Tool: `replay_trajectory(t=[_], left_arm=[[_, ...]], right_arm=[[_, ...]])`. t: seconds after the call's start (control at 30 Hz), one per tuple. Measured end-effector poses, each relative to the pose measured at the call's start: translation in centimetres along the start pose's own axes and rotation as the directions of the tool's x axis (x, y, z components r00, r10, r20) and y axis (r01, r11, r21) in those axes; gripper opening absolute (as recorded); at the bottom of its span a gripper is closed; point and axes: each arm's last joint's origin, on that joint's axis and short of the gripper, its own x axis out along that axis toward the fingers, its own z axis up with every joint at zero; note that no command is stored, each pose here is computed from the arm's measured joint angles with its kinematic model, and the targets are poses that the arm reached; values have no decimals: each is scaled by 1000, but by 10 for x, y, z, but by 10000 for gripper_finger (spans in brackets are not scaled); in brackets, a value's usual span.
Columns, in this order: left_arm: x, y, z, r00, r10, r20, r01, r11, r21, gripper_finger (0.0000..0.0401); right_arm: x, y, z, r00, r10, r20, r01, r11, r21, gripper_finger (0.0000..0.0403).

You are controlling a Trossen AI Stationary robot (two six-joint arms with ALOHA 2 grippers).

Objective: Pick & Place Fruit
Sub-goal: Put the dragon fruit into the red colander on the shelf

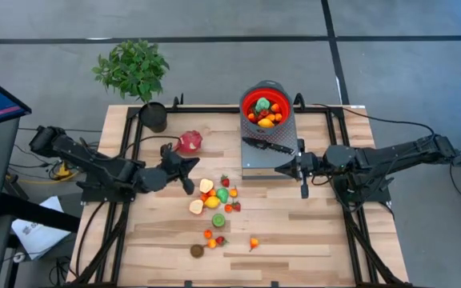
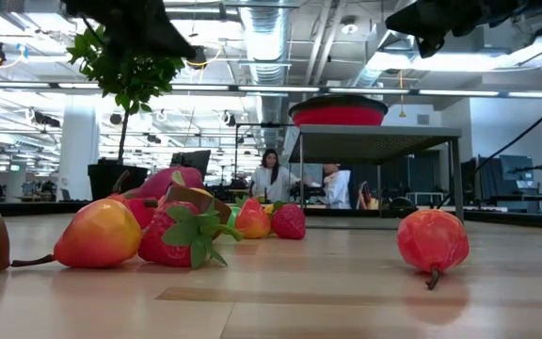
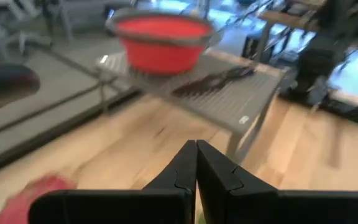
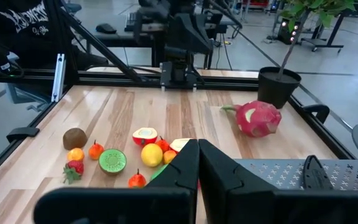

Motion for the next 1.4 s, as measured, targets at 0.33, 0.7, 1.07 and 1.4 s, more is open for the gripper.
replay_trajectory(t=[0.33,0.7,1.07,1.4], left_arm=[[15,28,-20,951,31,-309,-68,992,-110,1],[27,73,-34,768,146,-624,-302,941,-152,1],[38,98,-29,738,226,-636,-427,886,-180,3],[41,105,-28,733,247,-634,-323,946,-5,3]], right_arm=[[1,-6,0,999,-34,-3,34,999,7,3],[3,-17,-1,996,-93,-8,93,995,20,3],[3,-19,-1,995,-102,-14,102,995,21,3],[2,-19,-7,993,-100,-68,101,995,10,3]])
